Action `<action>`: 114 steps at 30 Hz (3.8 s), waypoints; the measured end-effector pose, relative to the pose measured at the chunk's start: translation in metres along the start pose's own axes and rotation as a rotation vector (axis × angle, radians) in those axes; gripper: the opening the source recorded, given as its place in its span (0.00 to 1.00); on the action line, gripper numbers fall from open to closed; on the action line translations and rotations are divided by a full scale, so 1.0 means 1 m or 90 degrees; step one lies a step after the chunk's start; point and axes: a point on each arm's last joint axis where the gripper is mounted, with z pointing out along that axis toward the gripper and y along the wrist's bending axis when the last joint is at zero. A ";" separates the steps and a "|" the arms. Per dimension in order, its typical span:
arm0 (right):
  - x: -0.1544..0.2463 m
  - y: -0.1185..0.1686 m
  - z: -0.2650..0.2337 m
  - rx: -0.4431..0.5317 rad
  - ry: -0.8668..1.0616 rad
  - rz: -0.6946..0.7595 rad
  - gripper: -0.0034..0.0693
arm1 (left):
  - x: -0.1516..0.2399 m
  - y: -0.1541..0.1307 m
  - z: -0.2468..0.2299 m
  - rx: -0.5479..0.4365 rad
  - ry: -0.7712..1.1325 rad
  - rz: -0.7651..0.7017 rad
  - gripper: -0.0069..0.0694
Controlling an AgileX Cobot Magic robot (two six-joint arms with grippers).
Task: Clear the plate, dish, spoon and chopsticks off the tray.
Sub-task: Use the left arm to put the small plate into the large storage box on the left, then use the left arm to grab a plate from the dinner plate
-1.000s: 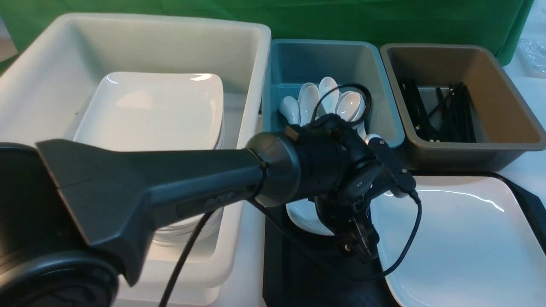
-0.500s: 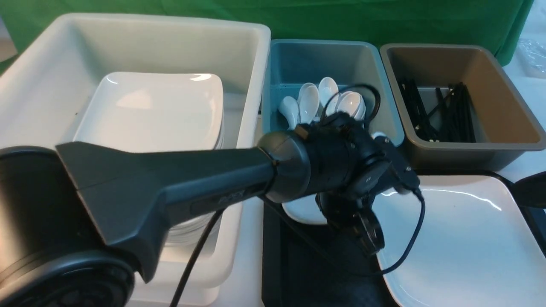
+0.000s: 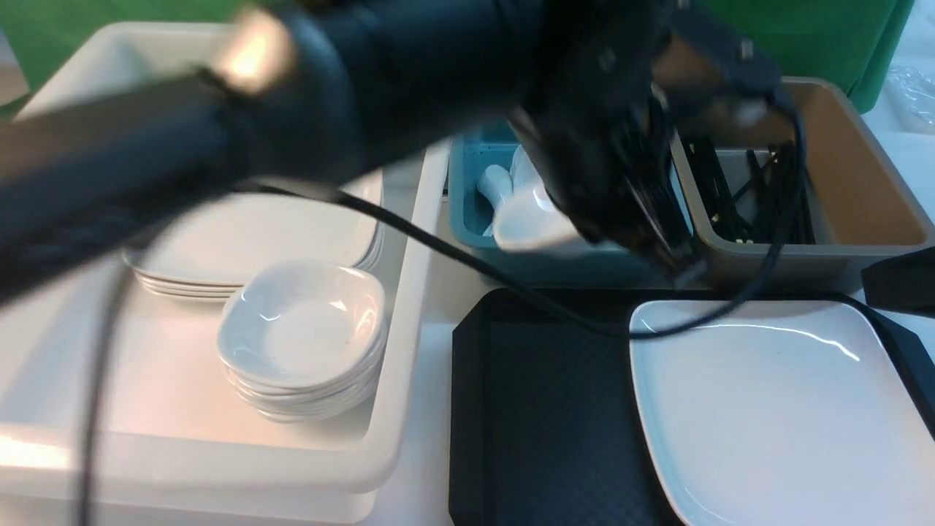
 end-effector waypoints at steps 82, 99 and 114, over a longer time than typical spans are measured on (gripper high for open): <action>0.045 -0.013 -0.041 0.274 0.157 0.044 0.10 | 0.022 -0.004 0.175 0.235 0.087 -0.302 0.53; 0.037 -0.009 -0.039 0.239 0.090 0.063 0.10 | 0.044 -0.016 0.254 0.194 0.061 -0.345 0.78; 0.029 -0.009 -0.038 0.235 0.040 0.033 0.10 | 0.042 -0.020 0.251 0.238 0.061 -0.332 0.33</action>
